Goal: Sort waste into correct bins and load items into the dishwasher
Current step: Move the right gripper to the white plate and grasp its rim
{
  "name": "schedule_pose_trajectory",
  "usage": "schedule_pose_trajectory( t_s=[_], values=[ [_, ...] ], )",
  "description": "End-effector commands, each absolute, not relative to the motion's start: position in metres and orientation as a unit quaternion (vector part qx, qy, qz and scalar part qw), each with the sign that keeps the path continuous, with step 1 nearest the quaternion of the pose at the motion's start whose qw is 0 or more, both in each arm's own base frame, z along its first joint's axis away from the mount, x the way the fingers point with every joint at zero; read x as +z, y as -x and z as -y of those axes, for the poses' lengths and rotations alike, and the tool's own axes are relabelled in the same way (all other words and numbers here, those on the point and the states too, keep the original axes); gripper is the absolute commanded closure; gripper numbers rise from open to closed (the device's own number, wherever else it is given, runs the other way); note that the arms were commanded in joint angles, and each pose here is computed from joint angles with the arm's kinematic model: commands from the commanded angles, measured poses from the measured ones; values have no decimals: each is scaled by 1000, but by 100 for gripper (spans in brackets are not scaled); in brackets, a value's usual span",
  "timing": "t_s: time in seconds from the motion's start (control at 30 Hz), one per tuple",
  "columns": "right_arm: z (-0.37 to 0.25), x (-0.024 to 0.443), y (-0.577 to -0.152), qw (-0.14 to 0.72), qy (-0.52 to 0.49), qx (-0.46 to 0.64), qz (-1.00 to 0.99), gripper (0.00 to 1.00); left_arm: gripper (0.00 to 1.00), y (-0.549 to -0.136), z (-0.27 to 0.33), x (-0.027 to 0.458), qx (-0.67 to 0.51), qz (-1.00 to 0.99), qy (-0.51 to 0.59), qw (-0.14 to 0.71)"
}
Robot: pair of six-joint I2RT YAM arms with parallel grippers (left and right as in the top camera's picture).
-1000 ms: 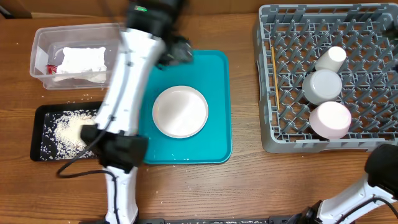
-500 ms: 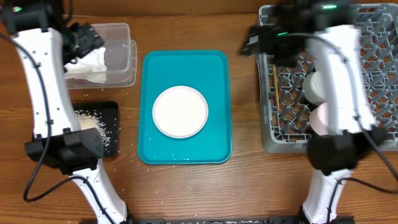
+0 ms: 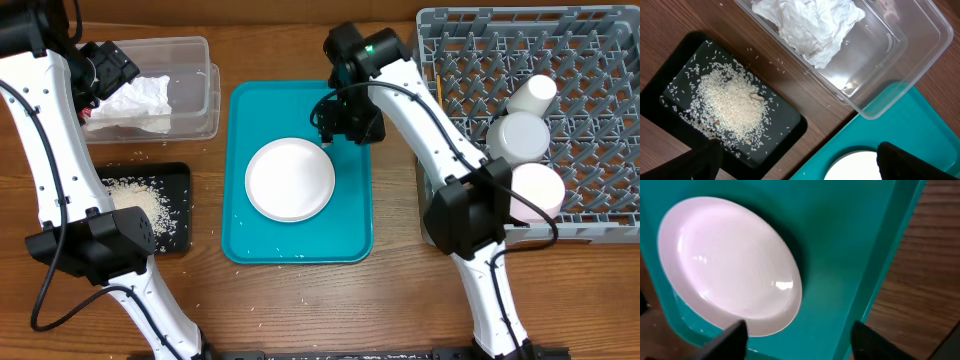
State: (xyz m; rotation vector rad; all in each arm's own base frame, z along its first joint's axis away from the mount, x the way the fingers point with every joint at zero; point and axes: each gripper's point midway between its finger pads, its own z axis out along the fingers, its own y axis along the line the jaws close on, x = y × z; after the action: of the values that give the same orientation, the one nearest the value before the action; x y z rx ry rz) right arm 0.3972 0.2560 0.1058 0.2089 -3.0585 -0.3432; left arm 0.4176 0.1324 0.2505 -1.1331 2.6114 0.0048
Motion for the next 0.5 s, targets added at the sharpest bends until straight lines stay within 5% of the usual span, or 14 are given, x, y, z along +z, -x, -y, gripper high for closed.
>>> schedule_pose_trajectory(
  t_s=[0.0,0.17,0.47],
  values=[
    [-259,87,-398,49,-51,-114,991,40,0,-415,-130,268,-4,-907,386,170],
    [-262,67,-396,66,-53,-106,991,50,0,-415,-130,268,-4,-907,386,170],
    [-276,29,-376,105,-71,-87,988,48,0,-415,-130,268,-4,-907,386,170]
  ],
)
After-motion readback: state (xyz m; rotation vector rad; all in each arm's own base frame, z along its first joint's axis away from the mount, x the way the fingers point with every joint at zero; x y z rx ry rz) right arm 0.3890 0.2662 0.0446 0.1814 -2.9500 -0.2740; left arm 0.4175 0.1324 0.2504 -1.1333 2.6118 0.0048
